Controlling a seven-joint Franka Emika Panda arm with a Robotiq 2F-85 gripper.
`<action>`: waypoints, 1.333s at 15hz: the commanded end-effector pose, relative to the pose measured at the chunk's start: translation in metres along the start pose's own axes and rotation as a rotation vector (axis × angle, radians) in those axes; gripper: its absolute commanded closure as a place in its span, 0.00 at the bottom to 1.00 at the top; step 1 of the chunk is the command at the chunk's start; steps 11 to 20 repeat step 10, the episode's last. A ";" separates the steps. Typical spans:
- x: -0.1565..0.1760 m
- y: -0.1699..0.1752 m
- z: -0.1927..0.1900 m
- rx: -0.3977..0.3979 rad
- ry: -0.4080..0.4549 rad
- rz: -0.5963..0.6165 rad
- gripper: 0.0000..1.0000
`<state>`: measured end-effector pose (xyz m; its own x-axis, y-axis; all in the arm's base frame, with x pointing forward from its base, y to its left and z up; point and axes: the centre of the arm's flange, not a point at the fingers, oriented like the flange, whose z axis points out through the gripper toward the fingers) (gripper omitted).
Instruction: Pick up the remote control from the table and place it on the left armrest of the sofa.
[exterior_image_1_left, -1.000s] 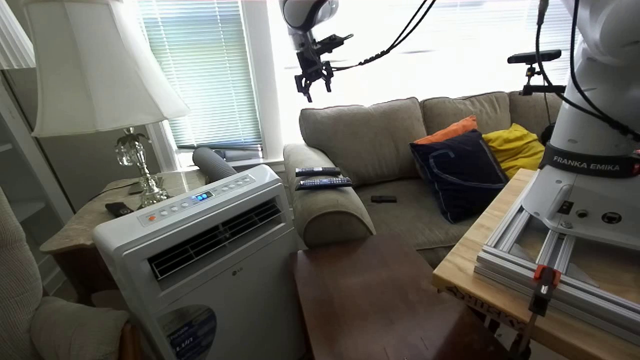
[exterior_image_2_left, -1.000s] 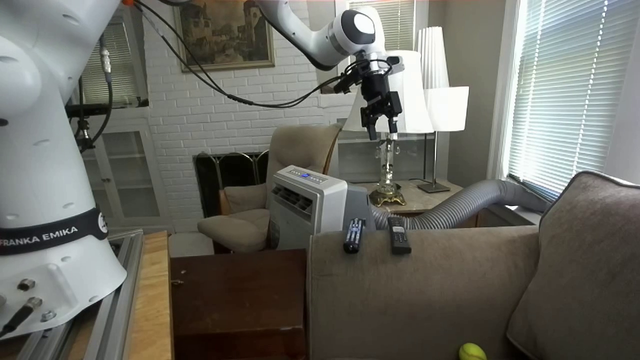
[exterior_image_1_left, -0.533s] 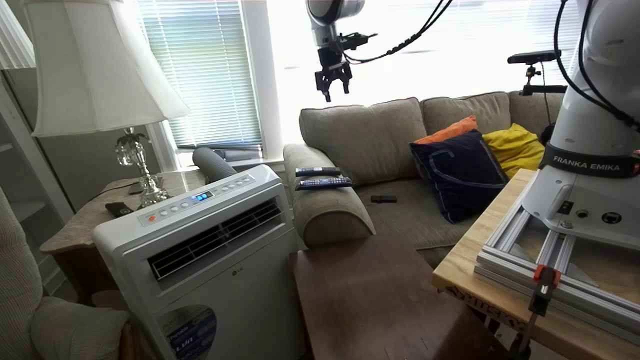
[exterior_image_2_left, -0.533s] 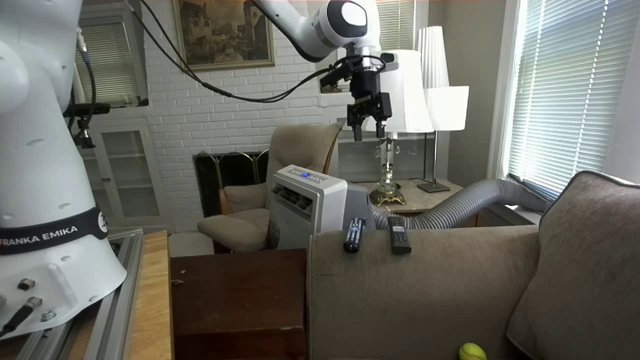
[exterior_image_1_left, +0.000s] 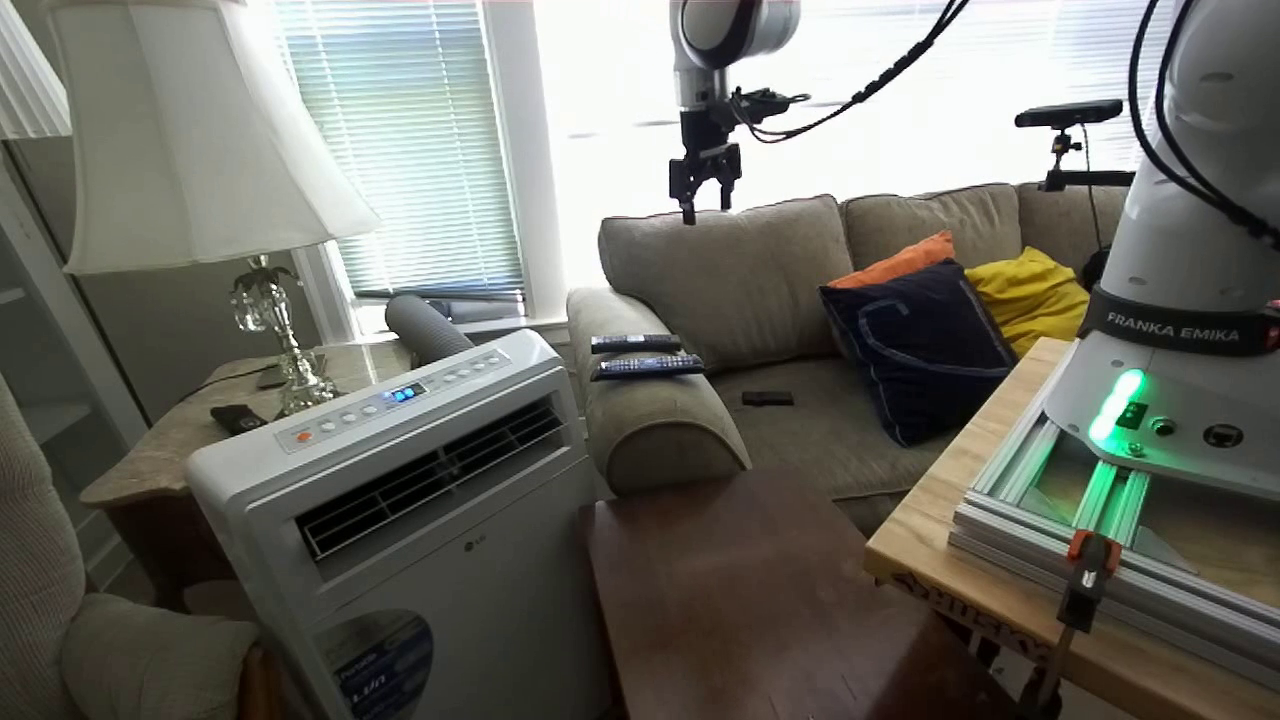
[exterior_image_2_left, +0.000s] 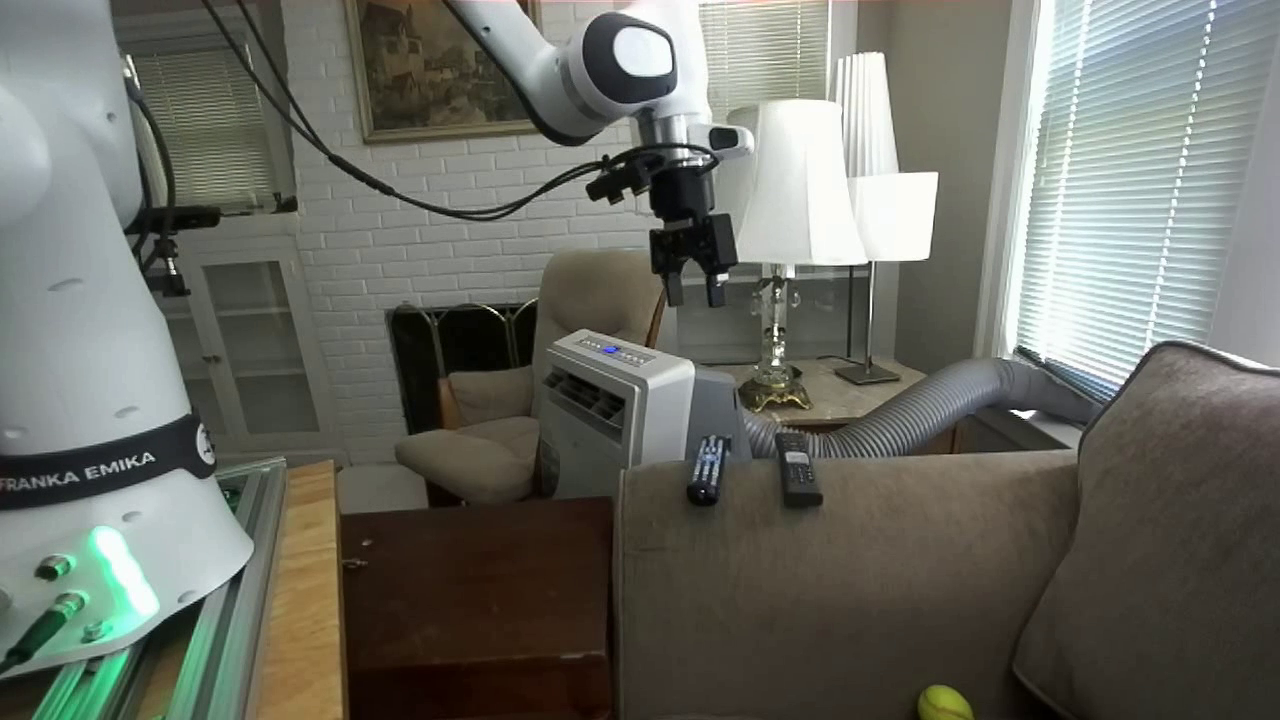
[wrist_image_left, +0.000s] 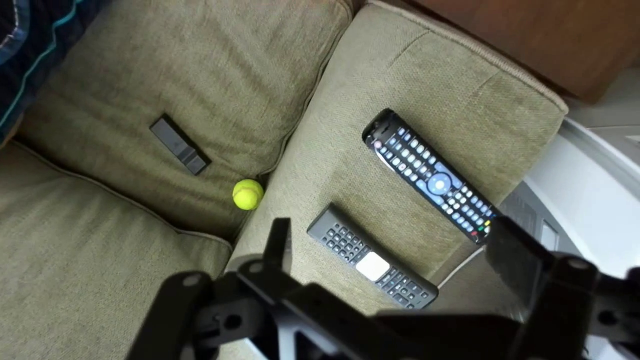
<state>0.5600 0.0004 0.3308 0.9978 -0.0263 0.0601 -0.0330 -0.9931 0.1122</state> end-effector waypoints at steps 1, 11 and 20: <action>-0.088 -0.011 0.004 0.017 0.040 -0.010 0.00; -0.155 -0.032 0.034 -0.009 -0.080 0.132 0.00; -0.155 -0.032 0.034 -0.009 -0.080 0.132 0.00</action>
